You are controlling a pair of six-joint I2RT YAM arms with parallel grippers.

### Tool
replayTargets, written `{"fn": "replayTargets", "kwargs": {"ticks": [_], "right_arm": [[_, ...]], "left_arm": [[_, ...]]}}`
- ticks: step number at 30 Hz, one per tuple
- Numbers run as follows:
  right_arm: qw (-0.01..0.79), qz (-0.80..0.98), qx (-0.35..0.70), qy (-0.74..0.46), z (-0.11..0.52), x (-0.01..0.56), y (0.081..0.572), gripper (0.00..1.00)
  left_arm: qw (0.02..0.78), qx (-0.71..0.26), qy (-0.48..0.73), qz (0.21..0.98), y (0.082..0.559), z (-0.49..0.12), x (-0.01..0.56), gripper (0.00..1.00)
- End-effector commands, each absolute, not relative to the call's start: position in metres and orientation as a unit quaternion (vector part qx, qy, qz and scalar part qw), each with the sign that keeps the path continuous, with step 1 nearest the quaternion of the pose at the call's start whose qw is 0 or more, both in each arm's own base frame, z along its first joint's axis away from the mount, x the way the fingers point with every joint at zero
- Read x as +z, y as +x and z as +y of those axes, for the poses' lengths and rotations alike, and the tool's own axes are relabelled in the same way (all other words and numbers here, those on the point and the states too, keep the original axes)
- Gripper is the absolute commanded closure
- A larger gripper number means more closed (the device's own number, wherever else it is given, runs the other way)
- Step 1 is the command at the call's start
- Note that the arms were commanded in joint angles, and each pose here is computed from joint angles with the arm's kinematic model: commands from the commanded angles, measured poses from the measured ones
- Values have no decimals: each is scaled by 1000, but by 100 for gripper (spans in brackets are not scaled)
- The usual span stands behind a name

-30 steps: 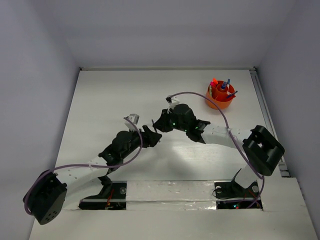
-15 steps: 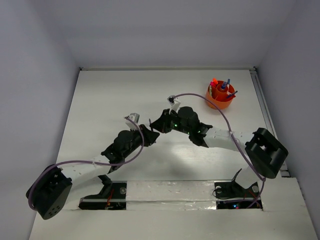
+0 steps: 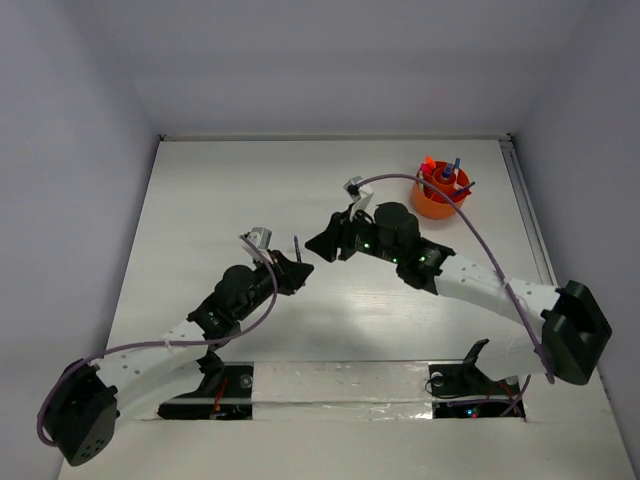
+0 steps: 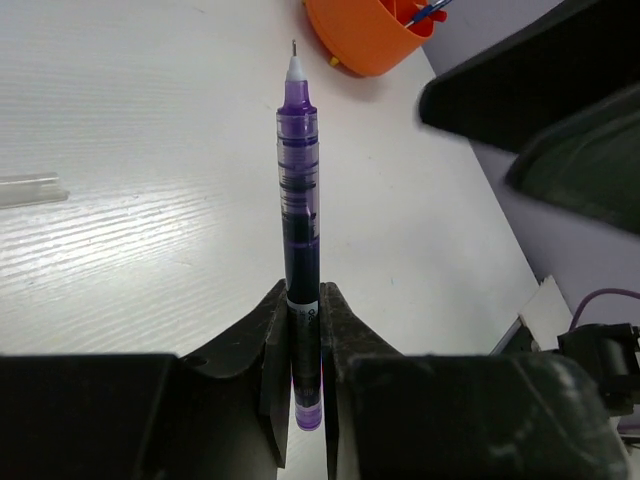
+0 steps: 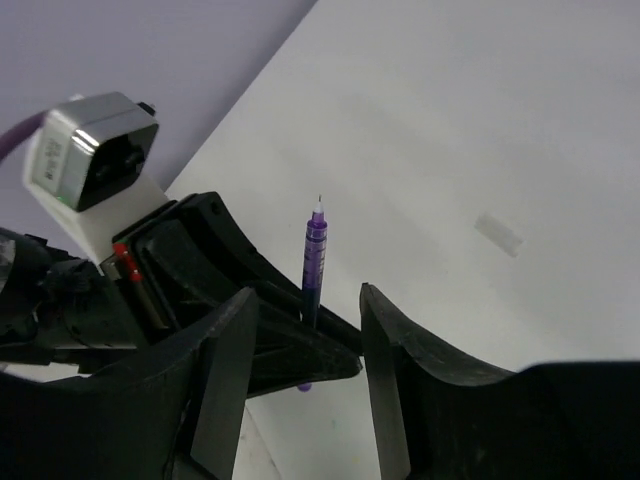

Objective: Sort the stationery into containers
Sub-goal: Pick up the pen from the center of the board, then close the pen cap on the pen.

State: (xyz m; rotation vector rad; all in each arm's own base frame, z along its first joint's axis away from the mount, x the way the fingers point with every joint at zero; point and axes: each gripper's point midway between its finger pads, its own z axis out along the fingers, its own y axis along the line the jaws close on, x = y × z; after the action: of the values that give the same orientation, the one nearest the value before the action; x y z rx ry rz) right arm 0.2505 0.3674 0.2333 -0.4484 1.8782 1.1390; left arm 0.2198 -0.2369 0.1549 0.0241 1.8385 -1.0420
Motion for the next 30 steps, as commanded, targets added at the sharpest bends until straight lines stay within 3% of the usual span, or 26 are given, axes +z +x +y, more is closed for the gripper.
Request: {"fn": "replayTargets", "kwargs": {"ticks": [1,7,11,18,22,26,30], "right_arm": [[470,750,421,-198,343,257,260,48],[453,761,427,-184,334,240,256,51],[424,777,418,-202,344,211,259,60],[375,752,404,-362,377,183,259,63],[354,742,387,-417,393,175,271,52],[323,769,307,-458,399,139,305,34],[289,779,262,-491,406,114,326,28]], "left_arm": [[508,-420,15,752,221,-231,174,100],[552,-392,4,736,226,-210,217,100],[569,-395,10,721,221,-204,250,100],[588,-417,26,693,201,-193,295,100],[595,-425,45,681,189,-189,313,100],[610,-412,61,674,181,-179,327,100],[637,-401,58,656,176,-164,342,100]]}}
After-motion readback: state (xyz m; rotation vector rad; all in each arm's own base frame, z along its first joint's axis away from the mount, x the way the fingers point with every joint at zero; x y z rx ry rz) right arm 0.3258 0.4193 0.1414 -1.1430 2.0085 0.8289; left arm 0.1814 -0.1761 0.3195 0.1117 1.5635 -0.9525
